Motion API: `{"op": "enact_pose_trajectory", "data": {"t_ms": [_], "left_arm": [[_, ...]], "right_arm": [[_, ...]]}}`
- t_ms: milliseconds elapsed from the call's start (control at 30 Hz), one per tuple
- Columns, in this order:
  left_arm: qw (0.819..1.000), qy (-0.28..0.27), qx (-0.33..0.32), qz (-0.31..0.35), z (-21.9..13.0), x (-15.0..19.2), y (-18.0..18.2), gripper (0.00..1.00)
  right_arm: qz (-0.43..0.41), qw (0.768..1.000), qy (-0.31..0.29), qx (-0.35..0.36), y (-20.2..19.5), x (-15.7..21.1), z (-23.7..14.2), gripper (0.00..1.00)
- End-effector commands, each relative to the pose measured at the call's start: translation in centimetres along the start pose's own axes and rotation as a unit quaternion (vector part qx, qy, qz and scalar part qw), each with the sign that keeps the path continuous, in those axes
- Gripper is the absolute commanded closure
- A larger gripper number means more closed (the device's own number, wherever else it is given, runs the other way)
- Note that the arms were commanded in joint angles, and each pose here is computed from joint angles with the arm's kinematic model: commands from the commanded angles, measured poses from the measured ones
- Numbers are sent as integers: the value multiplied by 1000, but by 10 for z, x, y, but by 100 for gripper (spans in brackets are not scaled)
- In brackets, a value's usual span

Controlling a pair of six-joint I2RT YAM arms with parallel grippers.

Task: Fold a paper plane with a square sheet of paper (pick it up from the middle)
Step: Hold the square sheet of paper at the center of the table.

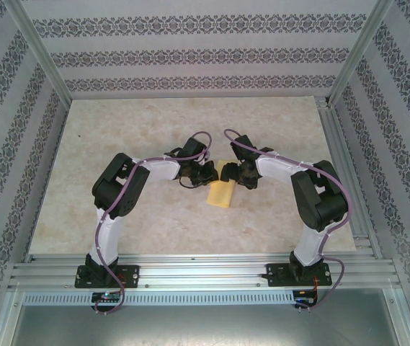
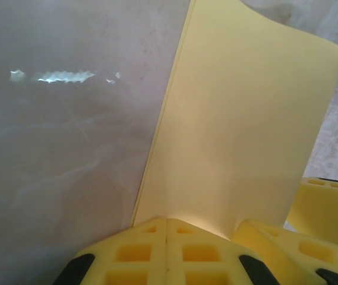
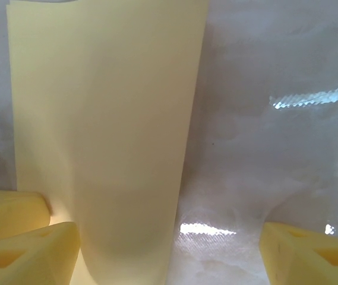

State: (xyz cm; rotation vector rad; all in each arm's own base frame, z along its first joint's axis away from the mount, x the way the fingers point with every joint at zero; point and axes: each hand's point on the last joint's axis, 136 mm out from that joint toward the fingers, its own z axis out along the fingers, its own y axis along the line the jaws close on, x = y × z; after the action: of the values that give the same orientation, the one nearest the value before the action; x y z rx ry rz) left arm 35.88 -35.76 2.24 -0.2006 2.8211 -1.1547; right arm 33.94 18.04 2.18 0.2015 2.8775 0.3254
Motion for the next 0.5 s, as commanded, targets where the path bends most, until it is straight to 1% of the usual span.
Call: {"op": "enact_pose_trajectory", "data": {"t_ms": [0, 167, 233, 333, 367, 433, 467], "left_arm": [[1000, 10, -25, 9, 10, 7, 9, 95], [999, 14, -36, 10, 12, 10, 15, 96], [999, 15, -40, 12, 12, 10, 17, 96], [999, 16, -41, 13, 11, 11, 17, 96], [999, 16, -41, 13, 11, 11, 17, 96], [999, 15, -41, 14, 10, 11, 16, 96], [999, 16, -42, 14, 10, 11, 17, 96]], "right_arm": [[5, 1000, -3, -6, 5, -5, -5, 20], [5, 999, -37, -27, 13, -19, -35, 19], [10, 998, -53, -39, 13, -22, -49, 22], [14, 994, -70, -82, 21, -24, -64, 33], [16, 992, -75, -101, 27, -25, -66, 39], [19, 988, -68, -139, 37, -21, -65, 49], [22, 986, -65, -152, 41, -21, -62, 56]]}}
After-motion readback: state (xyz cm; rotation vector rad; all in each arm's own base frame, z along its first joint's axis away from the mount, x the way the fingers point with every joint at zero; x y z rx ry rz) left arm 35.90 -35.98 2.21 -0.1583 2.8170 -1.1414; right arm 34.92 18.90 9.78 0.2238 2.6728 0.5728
